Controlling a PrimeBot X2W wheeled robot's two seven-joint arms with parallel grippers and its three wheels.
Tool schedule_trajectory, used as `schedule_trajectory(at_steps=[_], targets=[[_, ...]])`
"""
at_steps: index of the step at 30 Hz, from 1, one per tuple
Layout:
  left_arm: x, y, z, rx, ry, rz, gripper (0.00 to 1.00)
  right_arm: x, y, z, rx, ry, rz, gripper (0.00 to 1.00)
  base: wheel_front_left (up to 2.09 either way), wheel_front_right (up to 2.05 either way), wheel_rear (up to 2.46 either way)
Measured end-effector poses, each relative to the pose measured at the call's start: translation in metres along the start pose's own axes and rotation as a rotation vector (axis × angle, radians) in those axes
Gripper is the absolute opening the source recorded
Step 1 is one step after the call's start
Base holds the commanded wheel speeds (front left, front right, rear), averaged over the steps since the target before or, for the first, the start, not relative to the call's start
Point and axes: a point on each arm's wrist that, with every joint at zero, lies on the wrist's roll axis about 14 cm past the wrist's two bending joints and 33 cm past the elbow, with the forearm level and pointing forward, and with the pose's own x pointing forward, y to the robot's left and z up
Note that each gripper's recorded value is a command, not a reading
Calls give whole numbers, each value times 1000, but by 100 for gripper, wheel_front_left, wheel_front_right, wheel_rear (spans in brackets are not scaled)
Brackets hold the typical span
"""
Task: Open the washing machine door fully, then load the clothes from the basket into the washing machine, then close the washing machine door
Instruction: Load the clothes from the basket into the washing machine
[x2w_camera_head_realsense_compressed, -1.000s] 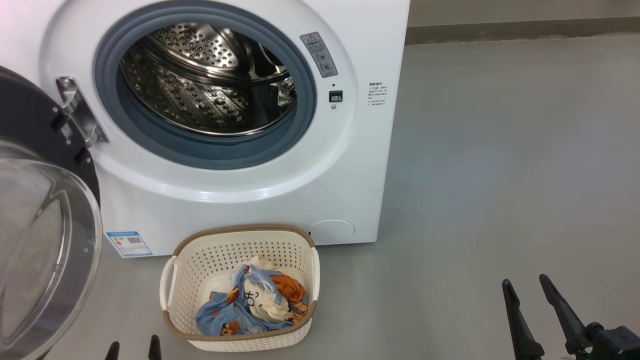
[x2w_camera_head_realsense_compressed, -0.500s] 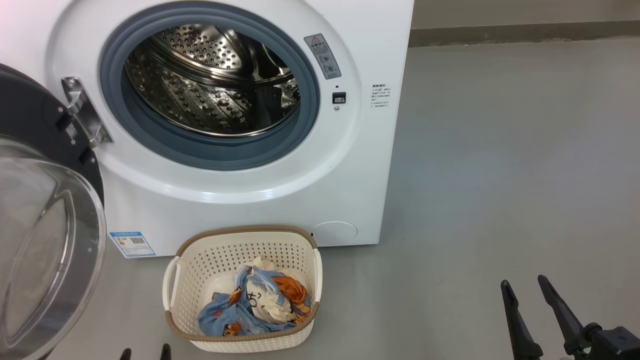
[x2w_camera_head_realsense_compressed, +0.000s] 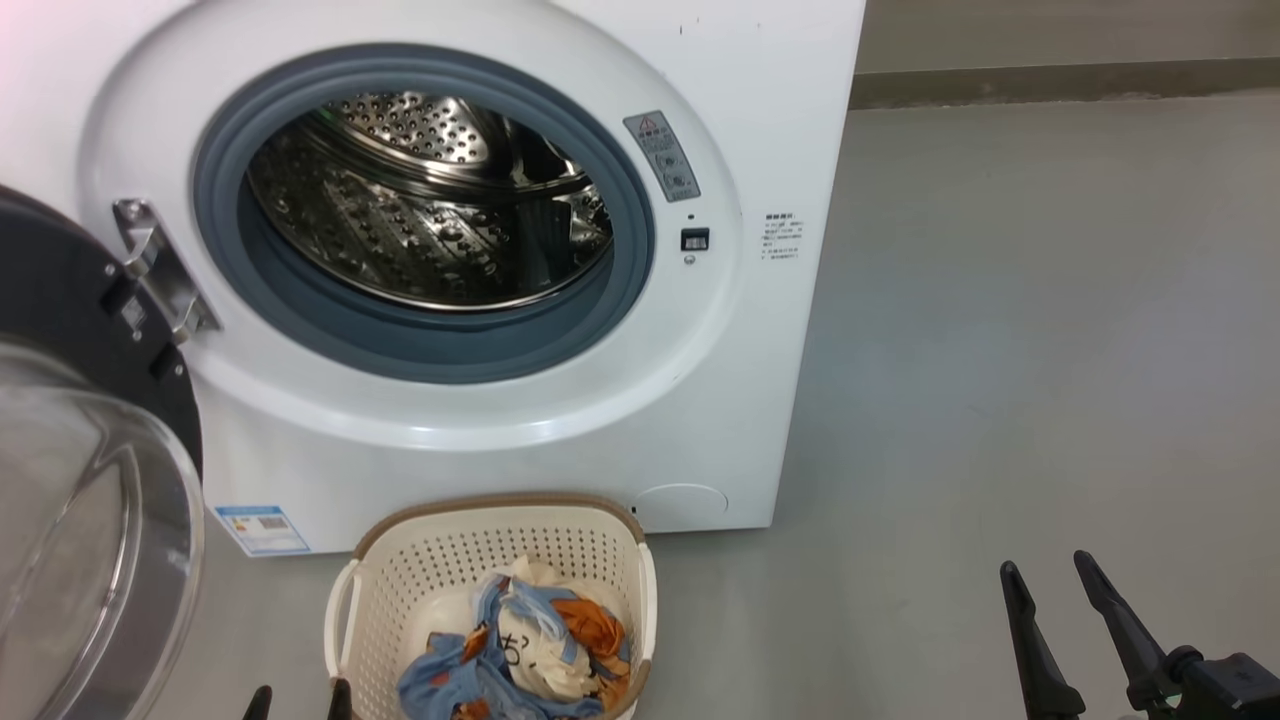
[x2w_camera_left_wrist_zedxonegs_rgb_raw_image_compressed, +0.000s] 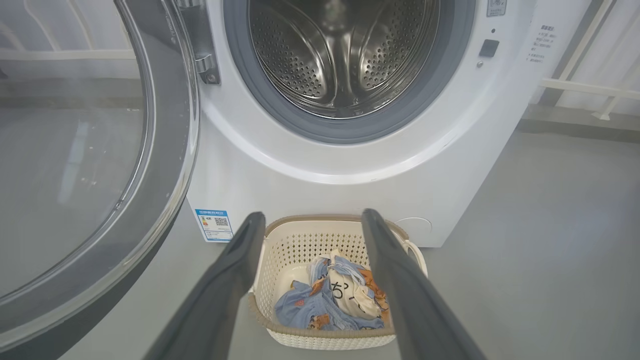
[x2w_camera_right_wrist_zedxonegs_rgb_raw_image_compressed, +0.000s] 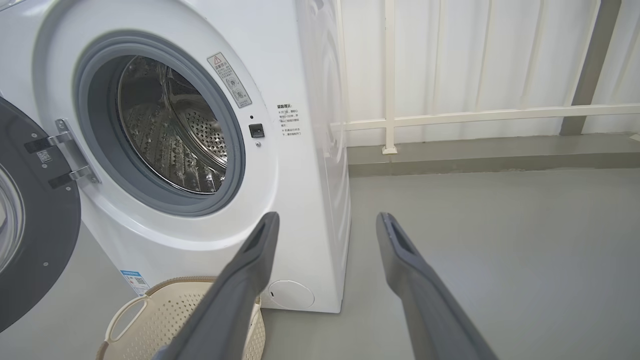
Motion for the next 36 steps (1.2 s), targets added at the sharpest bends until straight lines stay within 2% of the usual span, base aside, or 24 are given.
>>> schedule_trajectory(at_steps=[20, 30, 36], targets=[[-1, -3, 1, -1, -3, -3, 100, 2, 2, -2, 2, 6, 6, 100, 13, -13, 0], [7, -31, -15, -3, 51, -88, 100, 3, -1, -17, 9, 52, -9, 100, 0, 0, 0], [38, -57, -32, 31, 104, -171, 100, 19, 4, -29, 38, 82, -8, 100, 0, 0, 0]])
